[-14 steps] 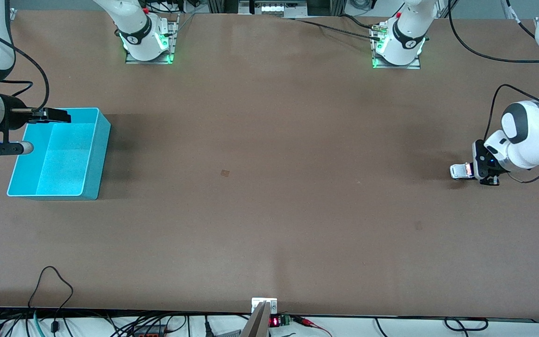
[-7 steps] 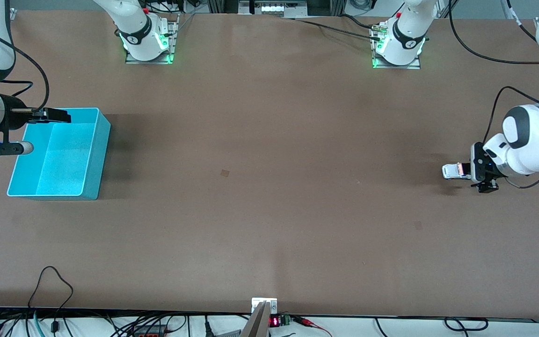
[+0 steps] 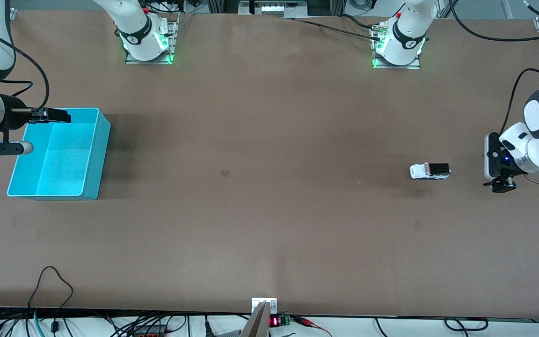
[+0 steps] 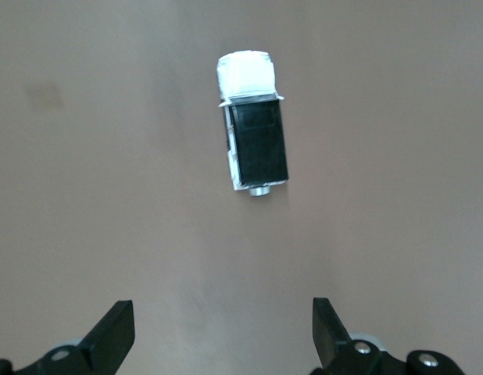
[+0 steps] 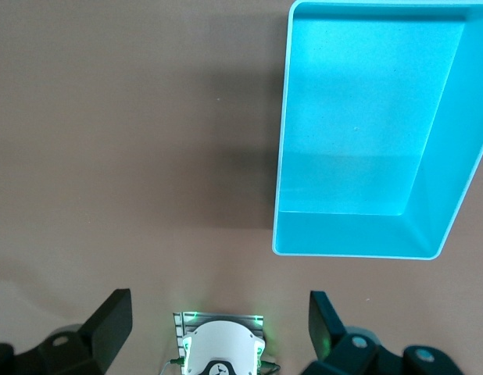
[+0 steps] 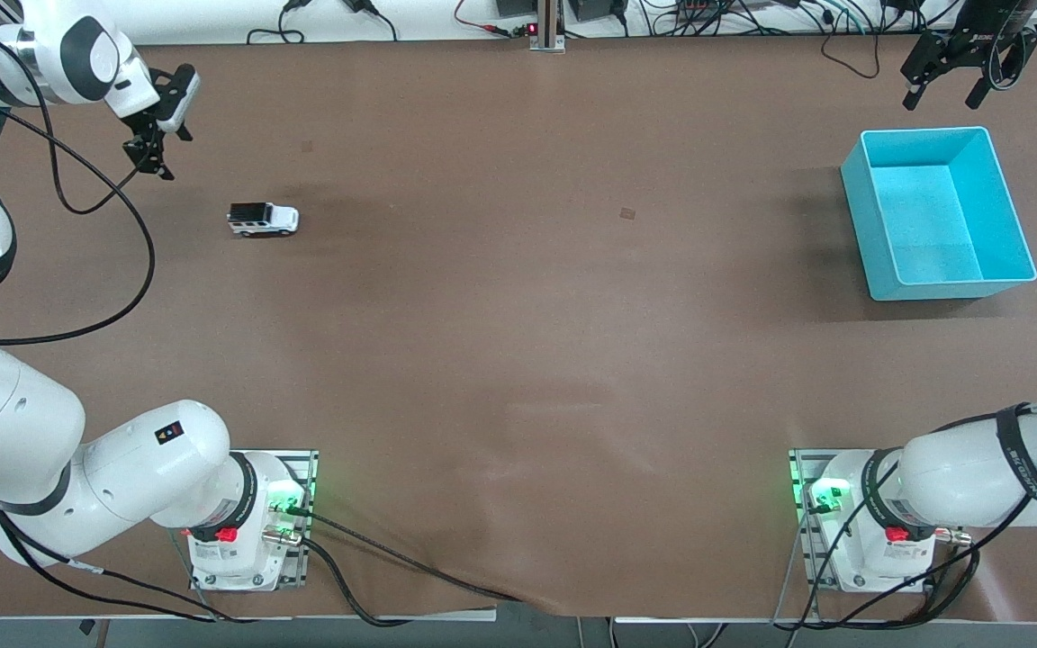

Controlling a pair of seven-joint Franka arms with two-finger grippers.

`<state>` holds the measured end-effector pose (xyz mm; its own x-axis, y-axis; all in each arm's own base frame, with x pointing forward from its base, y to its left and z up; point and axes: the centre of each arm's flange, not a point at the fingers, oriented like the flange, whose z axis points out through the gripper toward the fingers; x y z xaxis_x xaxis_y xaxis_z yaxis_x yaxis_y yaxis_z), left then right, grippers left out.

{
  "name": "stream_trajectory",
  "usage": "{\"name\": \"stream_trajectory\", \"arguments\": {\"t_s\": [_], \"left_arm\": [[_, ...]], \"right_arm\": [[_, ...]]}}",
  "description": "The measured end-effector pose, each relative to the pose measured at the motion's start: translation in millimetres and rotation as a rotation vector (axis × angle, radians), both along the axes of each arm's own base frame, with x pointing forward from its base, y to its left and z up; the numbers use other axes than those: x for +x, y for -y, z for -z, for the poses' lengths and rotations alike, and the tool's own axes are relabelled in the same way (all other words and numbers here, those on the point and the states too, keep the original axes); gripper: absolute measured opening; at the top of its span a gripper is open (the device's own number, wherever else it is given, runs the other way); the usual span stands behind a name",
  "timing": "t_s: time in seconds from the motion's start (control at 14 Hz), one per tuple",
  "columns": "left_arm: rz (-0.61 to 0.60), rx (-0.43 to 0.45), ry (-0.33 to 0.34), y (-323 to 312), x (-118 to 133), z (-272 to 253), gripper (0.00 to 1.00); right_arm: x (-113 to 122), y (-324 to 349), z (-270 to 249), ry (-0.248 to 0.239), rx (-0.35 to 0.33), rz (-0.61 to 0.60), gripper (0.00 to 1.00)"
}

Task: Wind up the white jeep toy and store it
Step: 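Retract the left gripper while the jeep rolls toward the bin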

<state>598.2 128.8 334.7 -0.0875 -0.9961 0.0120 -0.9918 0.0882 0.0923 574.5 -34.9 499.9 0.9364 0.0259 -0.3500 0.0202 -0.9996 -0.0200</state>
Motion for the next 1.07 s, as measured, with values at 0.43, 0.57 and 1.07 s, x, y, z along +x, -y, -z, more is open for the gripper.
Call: {"name": "stream_trajectory", "arguments": {"t_s": [0.43, 0.57, 1.07], "left_arm": [[-0.107, -0.049, 0.008, 94, 14, -6, 1.00], [-0.225, -0.034, 0.005, 123, 16, -8, 1.00], [-0.618, -0.016, 0.081, 177, 29, -55, 1.00]], "right_arm": [[0, 0, 0, 0.000, 0.000, 0.000, 1.00], [0, 0, 0, 0.000, 0.000, 0.000, 1.00], [0, 0, 0, 0.000, 0.000, 0.000, 1.00]]}}
